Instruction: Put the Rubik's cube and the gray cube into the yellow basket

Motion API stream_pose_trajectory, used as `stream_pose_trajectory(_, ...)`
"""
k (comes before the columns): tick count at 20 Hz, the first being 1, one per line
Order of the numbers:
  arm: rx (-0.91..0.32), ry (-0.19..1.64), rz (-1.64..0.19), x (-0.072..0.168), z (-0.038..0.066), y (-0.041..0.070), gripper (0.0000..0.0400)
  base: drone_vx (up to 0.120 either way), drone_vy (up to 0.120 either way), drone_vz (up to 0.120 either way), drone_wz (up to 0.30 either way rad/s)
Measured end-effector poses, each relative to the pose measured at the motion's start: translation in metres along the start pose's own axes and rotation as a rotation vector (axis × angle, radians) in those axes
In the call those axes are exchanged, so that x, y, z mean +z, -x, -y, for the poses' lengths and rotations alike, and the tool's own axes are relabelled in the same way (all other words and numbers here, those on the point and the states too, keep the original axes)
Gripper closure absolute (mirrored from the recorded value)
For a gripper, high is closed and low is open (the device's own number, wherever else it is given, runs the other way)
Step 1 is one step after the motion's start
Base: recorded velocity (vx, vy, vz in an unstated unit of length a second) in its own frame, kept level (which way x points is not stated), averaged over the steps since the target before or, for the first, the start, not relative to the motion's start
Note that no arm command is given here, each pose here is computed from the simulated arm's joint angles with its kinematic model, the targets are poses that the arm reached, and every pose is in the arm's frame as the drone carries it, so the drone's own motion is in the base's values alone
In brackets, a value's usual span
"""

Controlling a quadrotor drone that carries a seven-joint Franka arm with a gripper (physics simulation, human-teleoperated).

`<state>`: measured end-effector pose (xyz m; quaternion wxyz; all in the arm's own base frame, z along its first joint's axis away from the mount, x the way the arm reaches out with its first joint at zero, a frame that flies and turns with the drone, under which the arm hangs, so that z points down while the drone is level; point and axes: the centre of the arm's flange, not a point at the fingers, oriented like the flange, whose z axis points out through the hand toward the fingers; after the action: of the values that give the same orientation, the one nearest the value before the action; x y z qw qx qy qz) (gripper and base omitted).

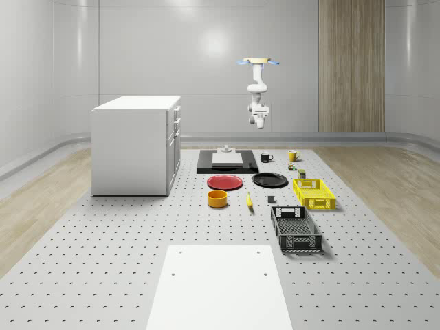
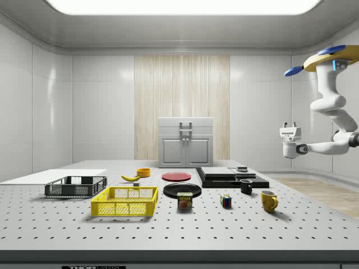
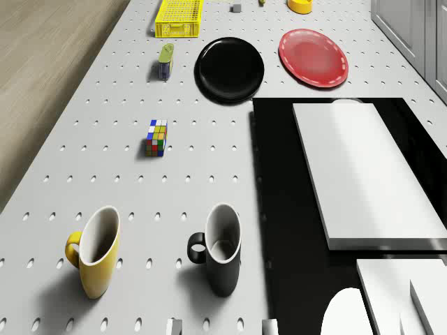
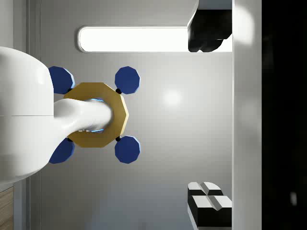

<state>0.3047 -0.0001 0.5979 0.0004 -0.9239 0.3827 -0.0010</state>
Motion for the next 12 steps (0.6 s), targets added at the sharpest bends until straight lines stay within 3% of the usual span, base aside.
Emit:
stream_pose_trajectory(11,0.0,-0.006,-0.006,-0.071,-0.001,0.001,0.0,0.0,0.0,0.0,0.0)
stream_pose_trajectory(12,0.0,-0.007,-0.007,-0.075,-0.001,0.001,0.0,0.0,0.12,0.0,0.0)
